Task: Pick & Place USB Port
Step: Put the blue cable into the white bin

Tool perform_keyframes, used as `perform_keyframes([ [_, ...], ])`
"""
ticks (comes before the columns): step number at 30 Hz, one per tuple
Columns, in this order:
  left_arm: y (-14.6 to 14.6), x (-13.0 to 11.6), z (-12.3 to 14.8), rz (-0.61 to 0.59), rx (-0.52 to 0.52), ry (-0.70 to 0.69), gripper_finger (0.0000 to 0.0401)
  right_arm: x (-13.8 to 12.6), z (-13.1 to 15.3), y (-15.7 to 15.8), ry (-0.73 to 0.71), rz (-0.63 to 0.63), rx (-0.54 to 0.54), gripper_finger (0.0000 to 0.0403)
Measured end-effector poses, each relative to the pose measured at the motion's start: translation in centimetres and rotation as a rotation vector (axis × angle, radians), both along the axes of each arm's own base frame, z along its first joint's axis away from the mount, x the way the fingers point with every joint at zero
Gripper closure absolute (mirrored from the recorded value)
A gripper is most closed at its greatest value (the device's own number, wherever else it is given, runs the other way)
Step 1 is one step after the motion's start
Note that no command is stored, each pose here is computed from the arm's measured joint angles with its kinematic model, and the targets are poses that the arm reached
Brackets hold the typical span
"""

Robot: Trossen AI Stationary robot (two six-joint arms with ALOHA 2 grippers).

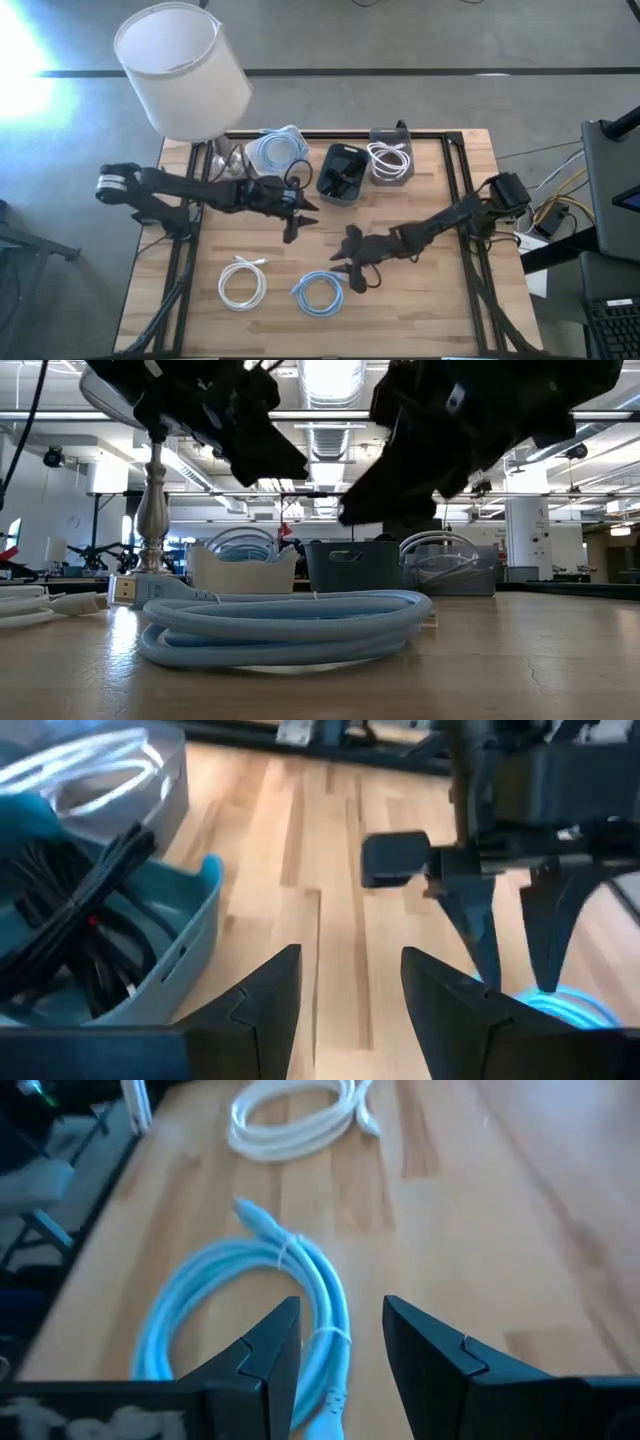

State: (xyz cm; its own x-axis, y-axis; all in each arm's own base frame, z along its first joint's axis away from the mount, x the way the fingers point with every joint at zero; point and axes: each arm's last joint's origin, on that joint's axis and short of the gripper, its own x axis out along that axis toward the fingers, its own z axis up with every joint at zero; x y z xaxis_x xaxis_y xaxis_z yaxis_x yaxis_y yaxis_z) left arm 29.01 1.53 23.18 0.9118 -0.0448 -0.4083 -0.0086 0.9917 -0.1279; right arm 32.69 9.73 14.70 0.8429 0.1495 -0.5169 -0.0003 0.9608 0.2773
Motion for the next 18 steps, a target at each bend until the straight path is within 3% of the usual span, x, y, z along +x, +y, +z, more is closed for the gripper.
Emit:
perform_keyframes([
  [6, -0.5, 0.4, -1.1, -0.022, -0.022, 0.042, 0.0224, 1.9, -2.1, 0.7, 0.081, 0.0, -0.019, 0.0266],
  [13, -1.8, 0.4, -2.1, -0.064, -0.024, 0.083, 0.0224, 3.5, -3.4, 1.0, 0.334, -0.069, -0.02, 0.0266],
  [18, -2.1, 0.4, -2.1, -0.073, -0.023, 0.077, 0.0224, 4.9, -3.3, 1.8, 0.407, -0.023, -0.061, 0.0266],
])
